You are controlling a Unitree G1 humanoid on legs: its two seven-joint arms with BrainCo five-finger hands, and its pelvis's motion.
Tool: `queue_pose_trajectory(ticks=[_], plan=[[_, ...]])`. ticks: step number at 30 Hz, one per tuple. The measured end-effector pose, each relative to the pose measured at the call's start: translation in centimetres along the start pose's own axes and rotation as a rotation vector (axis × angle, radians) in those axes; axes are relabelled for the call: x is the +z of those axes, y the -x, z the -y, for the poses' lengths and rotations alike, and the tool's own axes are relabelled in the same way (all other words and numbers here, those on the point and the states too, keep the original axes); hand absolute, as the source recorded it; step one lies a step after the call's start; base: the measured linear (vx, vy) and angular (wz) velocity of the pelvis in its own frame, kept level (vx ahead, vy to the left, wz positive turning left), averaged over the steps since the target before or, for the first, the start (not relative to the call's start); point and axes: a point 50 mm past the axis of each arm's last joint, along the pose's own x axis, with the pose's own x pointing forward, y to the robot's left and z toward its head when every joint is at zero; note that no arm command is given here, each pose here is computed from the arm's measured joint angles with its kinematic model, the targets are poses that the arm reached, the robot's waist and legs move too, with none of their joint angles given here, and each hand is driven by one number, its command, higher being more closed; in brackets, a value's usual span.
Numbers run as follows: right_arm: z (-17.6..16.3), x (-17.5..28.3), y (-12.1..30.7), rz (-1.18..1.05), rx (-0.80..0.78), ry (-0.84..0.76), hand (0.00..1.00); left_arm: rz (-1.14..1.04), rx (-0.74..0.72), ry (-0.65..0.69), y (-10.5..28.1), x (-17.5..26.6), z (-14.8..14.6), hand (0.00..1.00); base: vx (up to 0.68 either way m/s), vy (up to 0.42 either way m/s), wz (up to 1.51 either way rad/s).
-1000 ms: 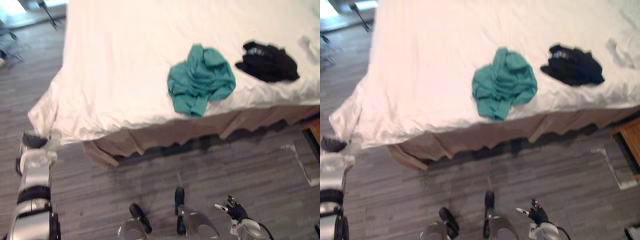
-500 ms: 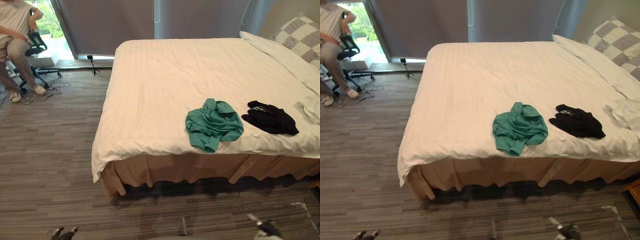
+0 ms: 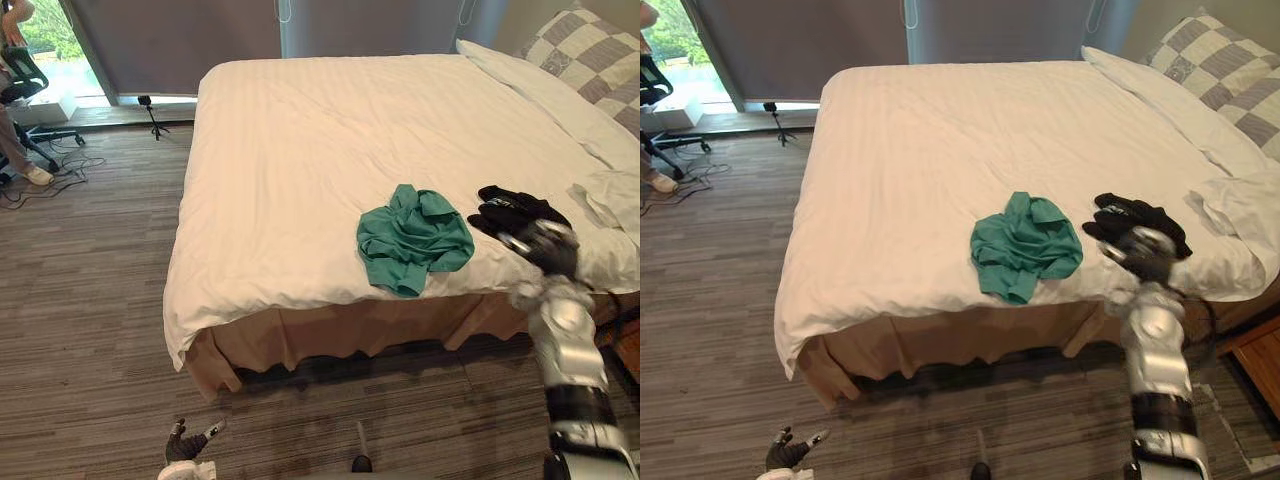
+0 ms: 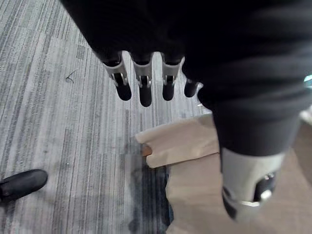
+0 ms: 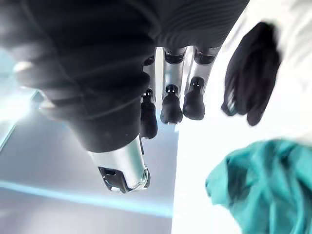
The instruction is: Tidy the bed and pick cloth on bed and put in laundry
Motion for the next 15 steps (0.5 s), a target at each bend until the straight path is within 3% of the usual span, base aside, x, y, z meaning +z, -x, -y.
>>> queue_pose_trajectory(ticks=[5, 8, 12, 15], plan=[[-8.4, 3.0, -3.0, 0.033, 0.317, -0.155, 1.0, -0.008, -0.026, -0.039, -0.2, 0.1, 0.9, 0.0, -0.08, -0.011, 0.26], [-12.9, 6.7, -5.1, 0.086, 0.431, -0.221, 1.0, 0.09, -0.056, 0.009, -1.1, 4.1, 2.3, 0.0, -0.19, -0.018, 0.25], [-14.4, 11.4, -6.9, 0.186, 0.446, -0.204, 1.0, 0.192, -0.072, 0.073, -1.7, 9.4, 3.5, 0.0, -0.19, 0.012, 0.31], [-14.6, 10.9, -7.3, 0.151, 0.424, -0.208, 1.0, 0.143, -0.09, 0.088, -1.7, 9.6, 4.4, 0.0, -0.1, 0.051, 0.18]])
